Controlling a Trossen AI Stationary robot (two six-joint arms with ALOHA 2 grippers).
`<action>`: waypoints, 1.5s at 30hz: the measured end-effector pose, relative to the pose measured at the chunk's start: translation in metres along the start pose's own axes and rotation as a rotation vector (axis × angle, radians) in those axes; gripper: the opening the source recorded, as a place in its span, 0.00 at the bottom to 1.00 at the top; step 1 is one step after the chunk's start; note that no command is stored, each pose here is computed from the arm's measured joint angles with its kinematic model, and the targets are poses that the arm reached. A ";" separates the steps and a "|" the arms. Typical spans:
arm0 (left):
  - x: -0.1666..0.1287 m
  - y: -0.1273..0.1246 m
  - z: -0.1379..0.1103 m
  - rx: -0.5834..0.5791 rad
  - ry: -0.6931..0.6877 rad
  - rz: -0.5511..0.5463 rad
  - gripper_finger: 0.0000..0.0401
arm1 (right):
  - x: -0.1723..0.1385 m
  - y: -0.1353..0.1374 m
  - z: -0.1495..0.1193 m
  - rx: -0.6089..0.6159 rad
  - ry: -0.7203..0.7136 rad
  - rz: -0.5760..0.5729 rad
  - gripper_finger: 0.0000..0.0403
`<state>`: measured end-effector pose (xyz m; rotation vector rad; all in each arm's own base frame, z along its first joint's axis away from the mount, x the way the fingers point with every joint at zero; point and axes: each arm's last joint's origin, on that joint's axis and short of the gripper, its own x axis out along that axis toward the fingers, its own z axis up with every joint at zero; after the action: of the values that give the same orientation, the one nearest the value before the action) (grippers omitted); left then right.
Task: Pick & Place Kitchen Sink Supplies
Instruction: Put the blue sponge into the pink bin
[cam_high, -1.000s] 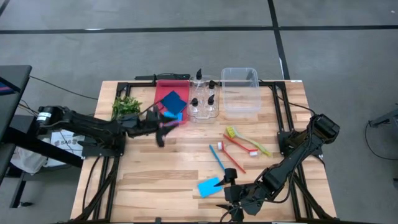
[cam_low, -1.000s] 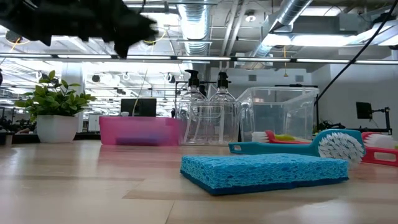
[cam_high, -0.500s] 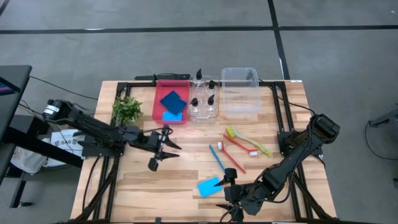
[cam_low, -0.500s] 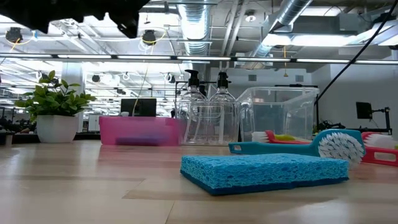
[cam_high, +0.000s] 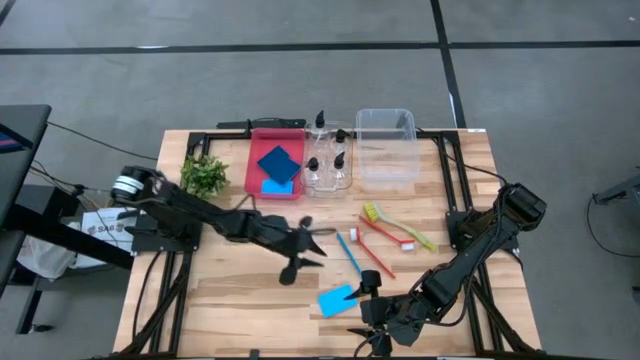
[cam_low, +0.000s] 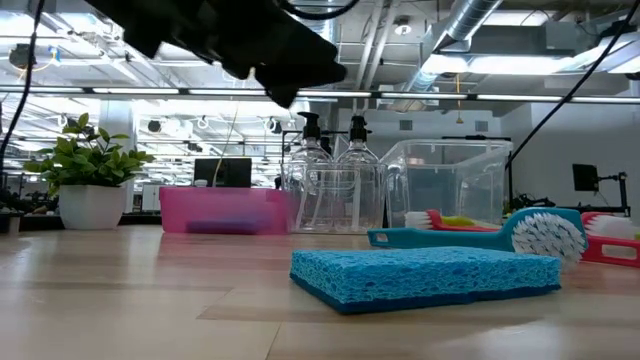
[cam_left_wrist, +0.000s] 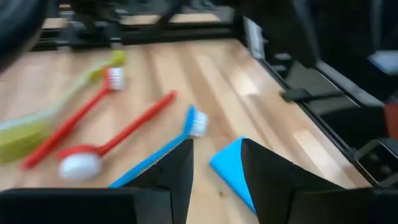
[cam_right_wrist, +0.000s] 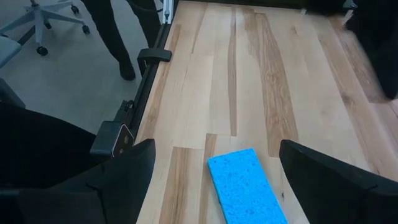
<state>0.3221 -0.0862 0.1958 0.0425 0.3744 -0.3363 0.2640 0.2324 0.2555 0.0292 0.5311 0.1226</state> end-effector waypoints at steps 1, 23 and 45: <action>0.006 0.000 -0.001 0.014 0.009 -0.032 0.34 | 0.000 0.000 0.000 0.003 0.001 0.000 0.84; 0.070 -0.028 -0.057 0.047 0.168 -0.185 0.34 | -0.002 0.004 -0.002 -0.001 0.004 0.018 0.84; 0.073 -0.028 -0.054 -0.043 0.165 -0.137 0.34 | -0.002 0.004 -0.002 -0.001 0.004 0.019 0.84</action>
<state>0.3580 -0.1303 0.1194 0.0018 0.5496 -0.4617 0.2605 0.2364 0.2554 0.0328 0.5351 0.1419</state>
